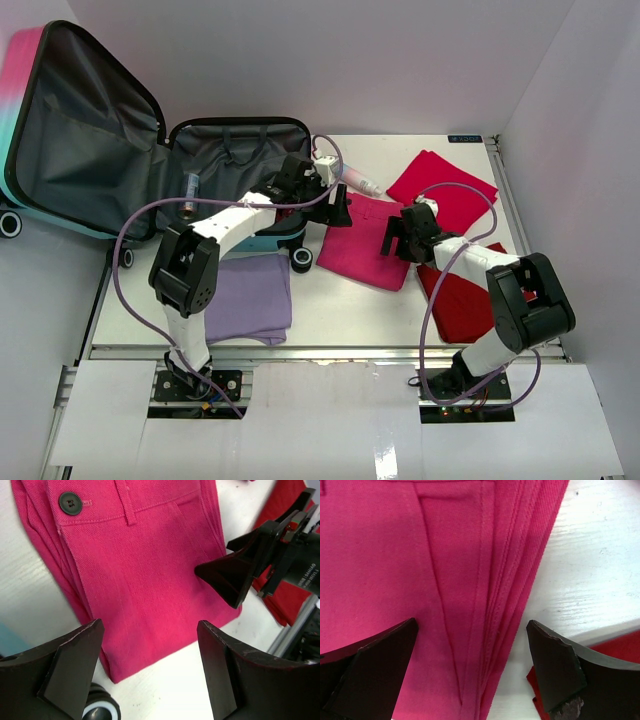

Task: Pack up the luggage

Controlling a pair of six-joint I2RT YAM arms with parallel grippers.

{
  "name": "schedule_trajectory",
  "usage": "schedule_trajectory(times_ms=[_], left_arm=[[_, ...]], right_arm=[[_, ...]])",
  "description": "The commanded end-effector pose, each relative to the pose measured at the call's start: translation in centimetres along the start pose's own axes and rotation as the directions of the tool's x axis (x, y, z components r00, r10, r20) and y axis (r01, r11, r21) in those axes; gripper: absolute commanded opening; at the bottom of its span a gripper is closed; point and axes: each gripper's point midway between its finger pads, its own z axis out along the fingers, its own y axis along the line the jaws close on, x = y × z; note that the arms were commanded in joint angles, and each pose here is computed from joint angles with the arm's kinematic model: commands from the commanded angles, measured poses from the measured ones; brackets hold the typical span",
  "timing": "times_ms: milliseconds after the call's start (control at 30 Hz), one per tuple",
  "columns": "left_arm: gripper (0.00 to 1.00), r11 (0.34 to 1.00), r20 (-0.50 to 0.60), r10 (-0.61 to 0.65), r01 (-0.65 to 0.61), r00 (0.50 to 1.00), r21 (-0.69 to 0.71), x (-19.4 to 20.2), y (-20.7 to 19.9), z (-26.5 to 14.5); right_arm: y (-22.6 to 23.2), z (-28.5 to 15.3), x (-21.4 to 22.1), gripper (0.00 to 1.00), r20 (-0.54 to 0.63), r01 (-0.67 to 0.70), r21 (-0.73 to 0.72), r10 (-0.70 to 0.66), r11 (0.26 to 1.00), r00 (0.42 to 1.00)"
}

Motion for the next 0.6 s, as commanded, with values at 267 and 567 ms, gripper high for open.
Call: schedule_trajectory(times_ms=[267,567], left_arm=[[0.86,0.988,-0.038,-0.020,0.014,0.999,-0.153,1.4,3.4,2.7],[0.86,0.982,-0.058,-0.032,0.021,0.998,-0.190,2.0,4.6,4.0]], right_arm=[[1.6,1.6,-2.4,0.77,0.043,0.002,-0.110,0.002,0.994,0.999],[-0.7,-0.2,-5.5,0.31,0.129,0.075,-0.173,-0.053,0.982,0.990]])
